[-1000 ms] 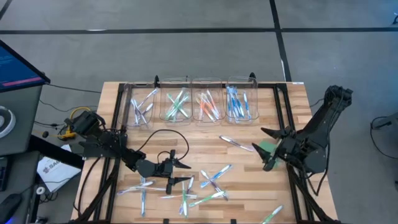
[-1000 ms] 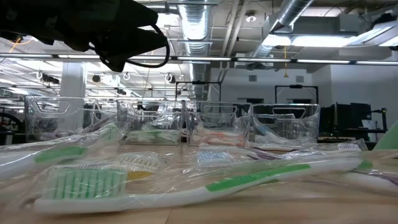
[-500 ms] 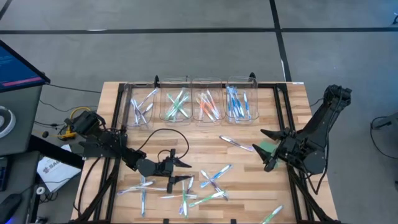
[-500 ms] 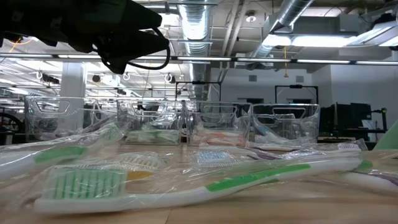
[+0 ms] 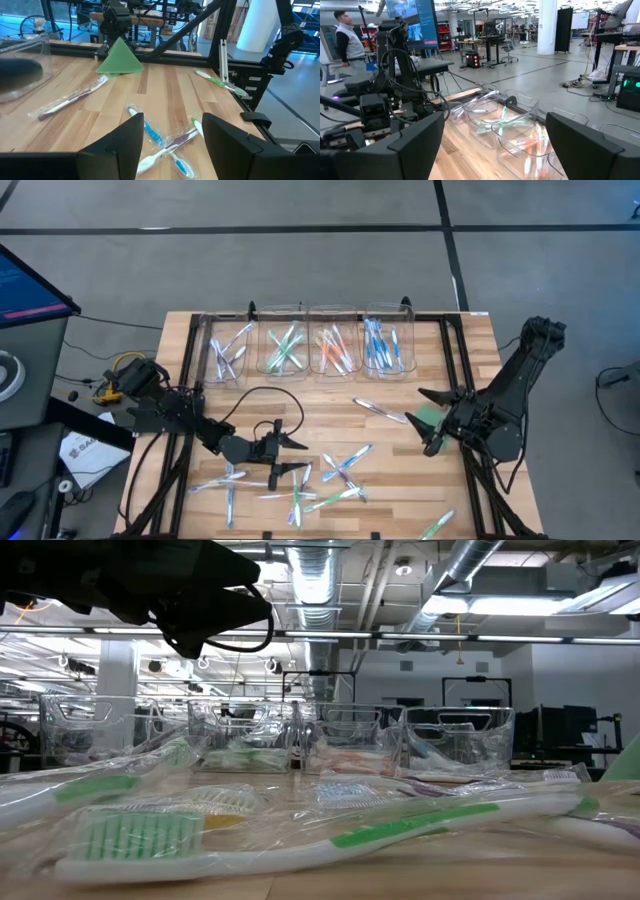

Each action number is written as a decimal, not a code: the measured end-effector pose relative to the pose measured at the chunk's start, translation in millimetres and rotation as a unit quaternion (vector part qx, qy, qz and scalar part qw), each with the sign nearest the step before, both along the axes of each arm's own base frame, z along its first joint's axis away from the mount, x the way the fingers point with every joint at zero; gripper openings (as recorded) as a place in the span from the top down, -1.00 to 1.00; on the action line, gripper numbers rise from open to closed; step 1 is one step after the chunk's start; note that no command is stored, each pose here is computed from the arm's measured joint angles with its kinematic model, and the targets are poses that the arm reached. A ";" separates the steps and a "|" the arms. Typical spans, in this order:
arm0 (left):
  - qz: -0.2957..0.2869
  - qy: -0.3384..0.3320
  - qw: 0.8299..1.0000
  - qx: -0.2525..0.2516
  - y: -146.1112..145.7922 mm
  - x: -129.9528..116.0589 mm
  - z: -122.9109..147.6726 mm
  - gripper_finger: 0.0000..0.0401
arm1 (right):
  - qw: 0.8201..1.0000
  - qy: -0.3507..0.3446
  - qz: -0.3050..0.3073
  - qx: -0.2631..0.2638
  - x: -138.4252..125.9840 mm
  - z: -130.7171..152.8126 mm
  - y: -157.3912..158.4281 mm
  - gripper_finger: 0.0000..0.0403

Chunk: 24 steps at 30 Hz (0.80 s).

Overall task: Pick & Place Toothbrushes
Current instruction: Put the orange toothbrush into the middle right transparent bin

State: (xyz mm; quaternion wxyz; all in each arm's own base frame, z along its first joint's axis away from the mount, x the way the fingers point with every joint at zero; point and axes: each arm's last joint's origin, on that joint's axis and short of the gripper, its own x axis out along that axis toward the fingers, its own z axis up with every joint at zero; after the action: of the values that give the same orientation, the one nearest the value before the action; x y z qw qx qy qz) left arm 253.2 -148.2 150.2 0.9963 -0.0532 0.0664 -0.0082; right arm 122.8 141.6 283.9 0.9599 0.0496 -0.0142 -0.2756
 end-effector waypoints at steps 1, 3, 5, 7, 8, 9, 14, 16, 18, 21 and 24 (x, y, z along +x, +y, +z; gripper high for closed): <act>0.000 0.000 1.000 -0.001 -0.3 -0.2 0.0 0.03 | 1.000 -0.002 0.000 0.003 -0.6 1.1 -1.0 -0.70; -0.001 0.001 1.000 0.000 -0.7 -0.4 -0.2 0.03 | 1.000 -0.003 0.000 0.005 -1.4 2.3 -2.2 -0.70; -0.001 0.003 1.000 0.001 -0.6 -0.5 -0.7 0.03 | 1.000 0.002 0.000 -0.003 -1.8 2.9 -2.8 -0.70; -0.001 0.003 1.000 0.001 -0.6 -0.5 -0.7 0.03 | 1.000 0.009 0.000 -0.014 -1.9 2.2 -2.8 -0.70; -0.001 0.003 1.000 0.001 -0.6 -0.5 -0.7 0.03 | 1.000 0.011 0.000 -0.017 -1.9 1.7 -2.9 -0.70; -0.001 0.003 1.000 -0.001 -0.6 -0.5 -0.7 0.03 | 1.000 0.013 0.000 -0.020 -1.9 1.4 -2.9 -0.70; 0.000 0.004 1.000 -0.008 -0.6 -0.5 -0.8 0.03 | 1.000 0.013 0.001 -0.020 -1.9 1.2 -2.8 -0.70; 0.000 0.004 1.000 -0.007 -0.3 -0.3 -0.9 0.03 | 1.000 0.013 0.002 -0.021 -2.1 1.0 -2.6 -0.70; -0.005 0.007 1.000 -0.006 -0.4 -0.3 -1.5 0.03 | 1.000 0.016 0.003 -0.025 -1.4 -0.3 -1.0 -0.70; -0.047 0.024 0.999 -0.004 -2.9 -1.2 -4.4 0.03 | 0.999 0.020 0.003 -0.032 0.1 -3.0 1.3 -0.70; -0.097 0.050 0.994 0.002 -7.8 -4.3 -8.9 0.03 | 0.999 0.022 0.003 -0.035 0.9 -4.3 2.4 -0.70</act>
State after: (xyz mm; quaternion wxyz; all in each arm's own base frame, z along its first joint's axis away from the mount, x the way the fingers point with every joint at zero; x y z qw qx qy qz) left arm 248.9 -155.9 141.3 0.9864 -0.0451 0.1210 -0.1017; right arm 123.7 144.0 279.7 0.9618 0.0093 -0.0023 -0.2735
